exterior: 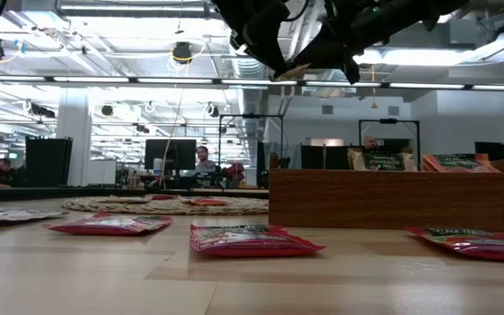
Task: Pick & Place Tea
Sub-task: Put the brown tea bag into the middle section of the wooden organizer
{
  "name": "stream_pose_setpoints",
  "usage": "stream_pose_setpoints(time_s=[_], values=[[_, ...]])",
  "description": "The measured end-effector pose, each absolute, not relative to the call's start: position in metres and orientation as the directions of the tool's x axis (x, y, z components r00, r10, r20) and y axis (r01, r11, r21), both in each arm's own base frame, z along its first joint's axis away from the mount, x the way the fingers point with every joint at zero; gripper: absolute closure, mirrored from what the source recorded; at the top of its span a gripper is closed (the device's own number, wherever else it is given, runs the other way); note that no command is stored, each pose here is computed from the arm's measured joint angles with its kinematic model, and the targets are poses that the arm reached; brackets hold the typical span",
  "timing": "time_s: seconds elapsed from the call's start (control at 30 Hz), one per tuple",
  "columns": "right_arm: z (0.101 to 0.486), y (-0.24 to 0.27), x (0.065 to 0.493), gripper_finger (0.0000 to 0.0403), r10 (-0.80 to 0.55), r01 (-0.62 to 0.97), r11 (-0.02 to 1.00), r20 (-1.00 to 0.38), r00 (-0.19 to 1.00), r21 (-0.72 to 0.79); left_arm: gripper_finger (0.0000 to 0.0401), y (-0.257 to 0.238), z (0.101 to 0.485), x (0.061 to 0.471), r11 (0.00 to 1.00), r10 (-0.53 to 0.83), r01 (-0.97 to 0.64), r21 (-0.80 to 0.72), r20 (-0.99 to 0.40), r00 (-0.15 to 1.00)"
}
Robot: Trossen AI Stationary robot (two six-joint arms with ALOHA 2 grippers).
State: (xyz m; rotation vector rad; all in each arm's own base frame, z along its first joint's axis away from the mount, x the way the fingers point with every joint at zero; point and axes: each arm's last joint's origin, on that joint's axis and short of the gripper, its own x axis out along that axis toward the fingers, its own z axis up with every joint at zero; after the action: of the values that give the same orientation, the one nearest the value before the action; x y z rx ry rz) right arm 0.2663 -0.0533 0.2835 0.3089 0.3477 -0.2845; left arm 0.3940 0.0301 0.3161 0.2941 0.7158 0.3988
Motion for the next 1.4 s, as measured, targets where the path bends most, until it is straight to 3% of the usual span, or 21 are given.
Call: stream_pose_setpoints(time_s=[0.1, 0.6, 0.93, 1.1, 1.23, 1.4], values=[[0.283, -0.053, 0.266, 0.0395, -0.191, 0.291, 0.928, -0.374, 0.907, 0.231, 0.0401, 0.03, 0.316, 0.394, 0.888, 0.443, -0.247, 0.388, -0.576, 0.687], [0.283, -0.052, 0.266, 0.0403, -0.181, 0.291, 0.922, -0.381, 0.907, 0.255, 0.0393, 0.03, 0.316, 0.394, 0.88, 0.46, -0.265, 0.393, -0.569, 0.682], [0.282, -0.052, 0.266, 0.0403, -0.184, 0.296, 0.921, -0.386, 0.904, 0.253, 0.0297, 0.03, 0.317, 0.394, 0.879, 0.469, -0.299, 0.37, -0.566, 0.678], [0.282, -0.053, 0.264, 0.0403, -0.23, 0.341, 0.911, -0.4, 0.887, 0.233, 0.0247, 0.031, 0.313, 0.387, 0.854, 0.516, -0.309, 0.42, -0.601, 0.611], [0.287, -0.054, 0.257, 0.0403, -0.259, 0.37, 0.9, -0.4, 0.879, 0.232, 0.0227, 0.03, 0.312, 0.376, 0.82, 0.571, -0.332, 0.466, -0.63, 0.526], [0.296, -0.045, 0.243, 0.0403, -0.237, 0.348, 0.909, -0.402, 0.885, 0.231, 0.0224, 0.031, 0.311, 0.357, 0.829, 0.55, -0.38, 0.41, -0.718, 0.426]])
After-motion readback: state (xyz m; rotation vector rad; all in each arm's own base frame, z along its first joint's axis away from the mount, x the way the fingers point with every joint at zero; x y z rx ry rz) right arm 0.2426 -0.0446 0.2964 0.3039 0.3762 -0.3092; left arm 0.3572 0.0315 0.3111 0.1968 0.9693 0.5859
